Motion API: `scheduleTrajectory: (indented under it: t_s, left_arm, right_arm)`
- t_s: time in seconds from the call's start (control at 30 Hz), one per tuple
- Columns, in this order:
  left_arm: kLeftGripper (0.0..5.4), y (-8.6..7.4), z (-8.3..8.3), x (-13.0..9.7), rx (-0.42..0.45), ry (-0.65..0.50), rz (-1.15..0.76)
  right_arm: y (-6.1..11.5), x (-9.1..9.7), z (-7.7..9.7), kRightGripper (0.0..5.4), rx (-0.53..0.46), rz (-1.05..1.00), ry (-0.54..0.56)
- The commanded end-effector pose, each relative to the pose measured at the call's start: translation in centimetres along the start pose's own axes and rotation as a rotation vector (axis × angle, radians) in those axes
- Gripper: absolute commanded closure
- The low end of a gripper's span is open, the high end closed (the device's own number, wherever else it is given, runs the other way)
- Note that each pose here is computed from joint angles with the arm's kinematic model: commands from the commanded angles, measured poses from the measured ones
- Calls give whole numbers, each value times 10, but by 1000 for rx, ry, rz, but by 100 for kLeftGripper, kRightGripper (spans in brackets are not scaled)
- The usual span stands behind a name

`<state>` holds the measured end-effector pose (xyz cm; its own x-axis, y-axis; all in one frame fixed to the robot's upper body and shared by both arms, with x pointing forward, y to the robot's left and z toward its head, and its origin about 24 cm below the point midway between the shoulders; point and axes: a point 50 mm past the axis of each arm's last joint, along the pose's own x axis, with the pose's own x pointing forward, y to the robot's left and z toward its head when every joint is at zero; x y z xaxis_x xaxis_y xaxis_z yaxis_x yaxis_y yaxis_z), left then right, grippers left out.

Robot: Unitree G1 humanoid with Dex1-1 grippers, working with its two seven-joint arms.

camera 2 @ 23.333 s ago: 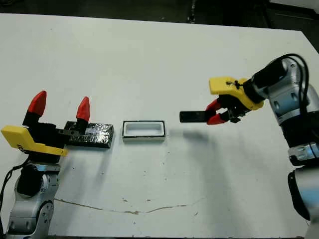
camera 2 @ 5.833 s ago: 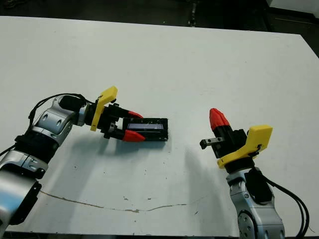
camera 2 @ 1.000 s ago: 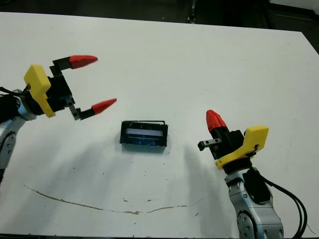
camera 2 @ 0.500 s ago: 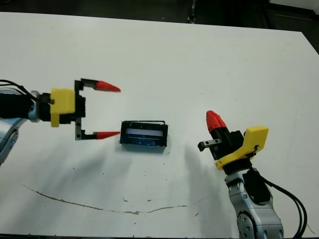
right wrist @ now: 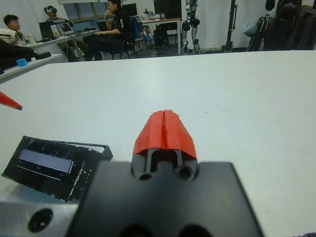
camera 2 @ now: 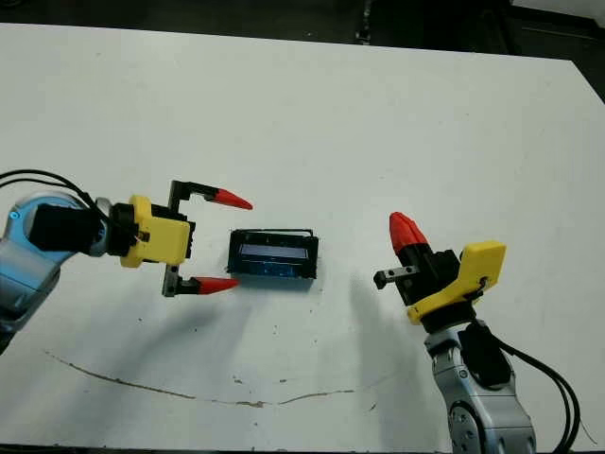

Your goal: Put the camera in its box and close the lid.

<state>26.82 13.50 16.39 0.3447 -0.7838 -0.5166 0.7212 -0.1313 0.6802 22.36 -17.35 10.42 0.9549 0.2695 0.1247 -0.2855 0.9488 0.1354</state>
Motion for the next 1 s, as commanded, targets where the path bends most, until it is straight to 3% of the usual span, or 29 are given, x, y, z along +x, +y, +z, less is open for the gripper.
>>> scheduleTrajectory:
  t_s: [0.03, 0.23, 1.0]
  left_arm:
    - [1, -8, -1, 4, 31, 18, -6]
    - [1, -11, -4, 8, 58, 22, 24]
    - [1, -7, -17, 18, 8, 66, 22]
  right_arm:
    - [-2, -2, -1, 540, -17, -8, 9]
    - [-3, -1, -1, 540, 4, 7, 7]
    - [-3, -2, -1, 540, -7, -1, 3]
